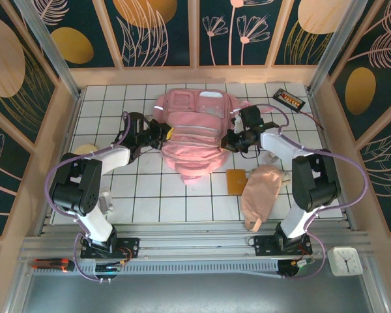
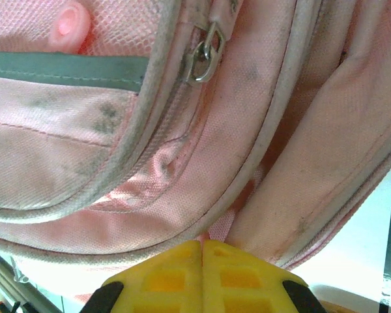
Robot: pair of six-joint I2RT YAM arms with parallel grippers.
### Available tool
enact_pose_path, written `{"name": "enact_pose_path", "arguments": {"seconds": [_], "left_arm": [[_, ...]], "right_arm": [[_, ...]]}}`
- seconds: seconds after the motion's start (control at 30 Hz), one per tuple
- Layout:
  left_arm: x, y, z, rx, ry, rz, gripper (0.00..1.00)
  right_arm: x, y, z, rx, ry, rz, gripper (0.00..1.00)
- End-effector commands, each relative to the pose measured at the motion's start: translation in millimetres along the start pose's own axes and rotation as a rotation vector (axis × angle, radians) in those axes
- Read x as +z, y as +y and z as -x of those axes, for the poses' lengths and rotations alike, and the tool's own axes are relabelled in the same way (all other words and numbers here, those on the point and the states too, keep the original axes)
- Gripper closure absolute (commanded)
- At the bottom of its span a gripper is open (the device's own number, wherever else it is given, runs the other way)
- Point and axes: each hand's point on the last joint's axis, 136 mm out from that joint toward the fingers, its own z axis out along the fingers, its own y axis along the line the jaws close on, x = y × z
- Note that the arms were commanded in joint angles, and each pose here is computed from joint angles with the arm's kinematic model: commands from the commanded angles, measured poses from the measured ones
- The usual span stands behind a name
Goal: Pack books, pencil case, and school supplies into a backpack
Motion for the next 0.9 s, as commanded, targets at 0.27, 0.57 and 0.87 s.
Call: {"name": "enact_pose_path", "arguments": {"seconds": [0.27, 0.57, 0.87], "left_arm": [[-3, -34, -4, 0.026, 0.010, -0.095, 1.00], [3, -32, -20, -0.008, 0.032, -0.117, 1.00], [6, -34, -41, -0.032, 0.065, -0.137, 1.00]], "right_arm": [[-21, 45, -27, -0.054, 0.015, 0.116, 1.00], [-14, 91, -44, 0.152, 0.100, 0.437, 1.00], [17, 152, -55, 0.151, 0.180, 0.592, 1.00]]}}
